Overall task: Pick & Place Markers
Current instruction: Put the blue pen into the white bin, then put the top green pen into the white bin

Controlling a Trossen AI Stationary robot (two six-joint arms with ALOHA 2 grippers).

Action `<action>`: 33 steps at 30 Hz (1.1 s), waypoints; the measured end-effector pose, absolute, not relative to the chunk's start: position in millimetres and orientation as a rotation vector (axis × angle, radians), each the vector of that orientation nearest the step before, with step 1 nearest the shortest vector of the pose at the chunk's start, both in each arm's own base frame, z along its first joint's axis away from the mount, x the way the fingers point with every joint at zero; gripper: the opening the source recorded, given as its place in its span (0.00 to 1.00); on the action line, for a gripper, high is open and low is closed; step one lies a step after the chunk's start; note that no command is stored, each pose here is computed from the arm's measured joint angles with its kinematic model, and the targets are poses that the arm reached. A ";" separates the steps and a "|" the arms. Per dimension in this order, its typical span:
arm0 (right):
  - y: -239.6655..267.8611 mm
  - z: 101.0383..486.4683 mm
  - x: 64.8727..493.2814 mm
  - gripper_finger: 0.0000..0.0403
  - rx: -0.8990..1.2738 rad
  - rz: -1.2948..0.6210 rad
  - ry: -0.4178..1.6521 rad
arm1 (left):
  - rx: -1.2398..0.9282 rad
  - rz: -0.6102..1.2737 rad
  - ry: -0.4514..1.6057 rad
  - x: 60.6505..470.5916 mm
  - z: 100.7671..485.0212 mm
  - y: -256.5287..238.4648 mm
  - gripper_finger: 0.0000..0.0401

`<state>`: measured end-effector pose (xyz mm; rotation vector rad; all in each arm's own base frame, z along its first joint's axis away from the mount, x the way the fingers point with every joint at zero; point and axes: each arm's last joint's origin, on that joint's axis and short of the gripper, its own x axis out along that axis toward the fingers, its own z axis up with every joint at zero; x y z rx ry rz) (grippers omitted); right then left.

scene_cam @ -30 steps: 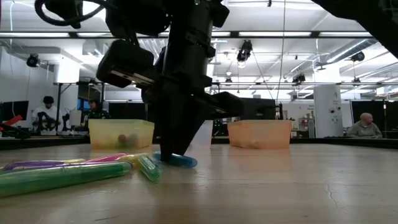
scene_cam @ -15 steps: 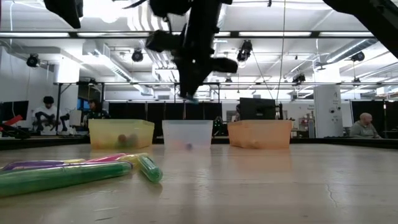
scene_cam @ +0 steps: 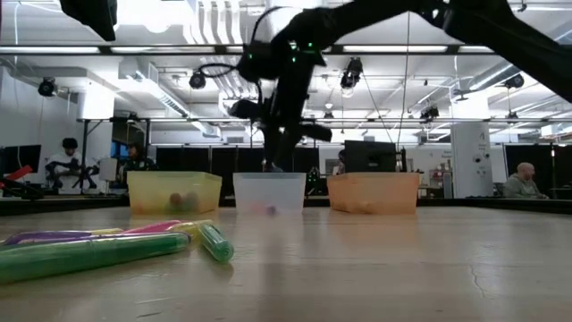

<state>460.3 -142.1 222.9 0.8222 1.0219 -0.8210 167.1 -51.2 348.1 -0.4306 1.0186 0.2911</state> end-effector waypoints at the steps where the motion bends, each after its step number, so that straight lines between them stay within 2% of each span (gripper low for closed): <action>1: -147.4 218.8 460.2 0.08 0.856 -0.795 1.036 | -0.431 0.291 1.019 167.1 348.1 -51.2 0.25; 7: -162.4 206.5 458.1 0.12 0.870 -0.827 1.055 | -0.432 0.291 1.019 167.0 348.1 -51.3 0.25; 16: -161.6 214.6 455.9 0.32 0.848 -0.812 1.049 | -0.433 0.293 1.018 167.1 348.2 -51.2 0.25; 25: -117.3 241.7 462.3 0.41 0.817 -0.727 1.010 | -0.426 0.288 1.018 167.1 348.2 -51.2 0.25; 33: -36.6 273.0 465.7 0.40 0.791 -0.602 0.971 | -0.424 0.288 1.019 167.1 348.2 -51.2 0.25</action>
